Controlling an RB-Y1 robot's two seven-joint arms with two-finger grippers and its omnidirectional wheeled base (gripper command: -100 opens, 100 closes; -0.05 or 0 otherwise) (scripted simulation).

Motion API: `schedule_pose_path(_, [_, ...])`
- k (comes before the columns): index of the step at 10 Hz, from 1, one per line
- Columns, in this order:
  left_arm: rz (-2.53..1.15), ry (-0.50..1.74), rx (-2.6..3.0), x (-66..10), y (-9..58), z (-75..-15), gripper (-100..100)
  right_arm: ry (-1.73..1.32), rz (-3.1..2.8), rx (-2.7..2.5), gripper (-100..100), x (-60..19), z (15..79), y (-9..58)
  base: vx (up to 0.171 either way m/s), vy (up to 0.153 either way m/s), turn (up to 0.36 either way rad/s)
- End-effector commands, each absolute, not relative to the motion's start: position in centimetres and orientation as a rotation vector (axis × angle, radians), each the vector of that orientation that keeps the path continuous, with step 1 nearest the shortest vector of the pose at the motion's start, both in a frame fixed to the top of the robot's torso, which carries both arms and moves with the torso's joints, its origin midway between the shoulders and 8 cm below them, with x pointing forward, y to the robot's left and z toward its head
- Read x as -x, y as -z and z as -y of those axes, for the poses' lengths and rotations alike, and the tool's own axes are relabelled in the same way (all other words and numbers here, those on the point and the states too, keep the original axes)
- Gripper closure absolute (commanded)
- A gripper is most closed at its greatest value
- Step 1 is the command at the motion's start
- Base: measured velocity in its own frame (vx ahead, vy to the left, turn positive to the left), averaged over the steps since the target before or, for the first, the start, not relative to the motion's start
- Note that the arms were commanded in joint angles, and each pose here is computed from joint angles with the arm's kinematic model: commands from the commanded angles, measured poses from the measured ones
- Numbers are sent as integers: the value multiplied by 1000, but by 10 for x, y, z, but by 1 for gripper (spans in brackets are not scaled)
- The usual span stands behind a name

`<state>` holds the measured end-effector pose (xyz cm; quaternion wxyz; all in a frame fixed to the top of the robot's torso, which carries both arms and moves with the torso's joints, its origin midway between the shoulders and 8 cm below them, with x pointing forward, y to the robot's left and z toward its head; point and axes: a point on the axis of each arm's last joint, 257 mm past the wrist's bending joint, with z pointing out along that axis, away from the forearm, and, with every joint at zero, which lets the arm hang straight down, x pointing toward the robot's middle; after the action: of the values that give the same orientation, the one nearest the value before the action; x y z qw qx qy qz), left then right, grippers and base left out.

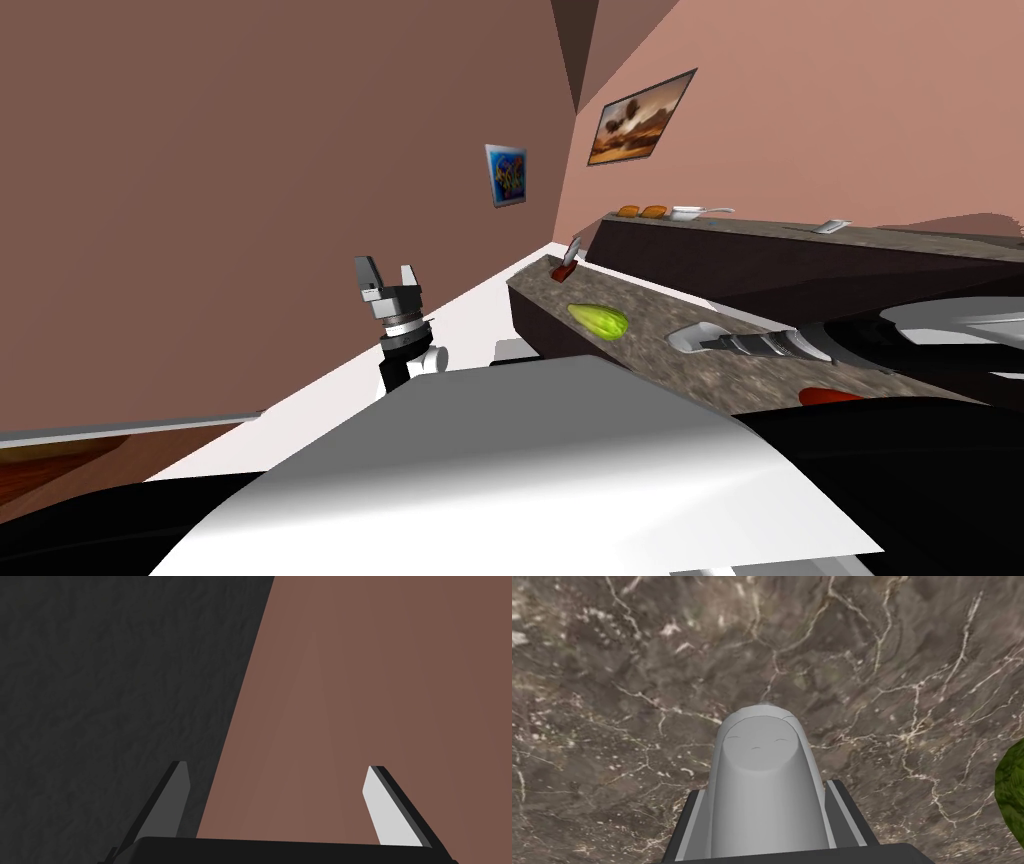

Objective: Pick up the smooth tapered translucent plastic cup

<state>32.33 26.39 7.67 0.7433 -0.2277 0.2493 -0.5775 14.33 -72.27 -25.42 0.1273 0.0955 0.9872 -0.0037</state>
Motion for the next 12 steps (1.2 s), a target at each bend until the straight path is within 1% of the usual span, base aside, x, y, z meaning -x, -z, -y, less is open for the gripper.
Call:
schedule_pose_path(1, [-546, 1265, 499, -323, -77, -264, 0, 11, -2873, -278, 100, -143, 723, 254, 0, 0, 0])
schedule_pose_path(3, [-546, 1265, 499, -323, -77, -264, 0, 10, -2873, -278, 100, -143, 723, 254, 0, 0, 0])
schedule_pose_path(4, [-546, 1265, 499, -323, -77, -264, 0, 10, -2873, -278, 0, -143, 723, 254, 0, 0, 0])
schedule_pose_path(5, [-546, 1265, 499, -323, -77, -264, 0, 8, -2872, -262, 100, -151, 717, 250, 1, -16, -95])
schedule_pose_path(12, [-546, 1265, 499, -323, -77, -264, 0, 0, -2879, -198, 100, -175, 691, 233, 4, -25, -71])
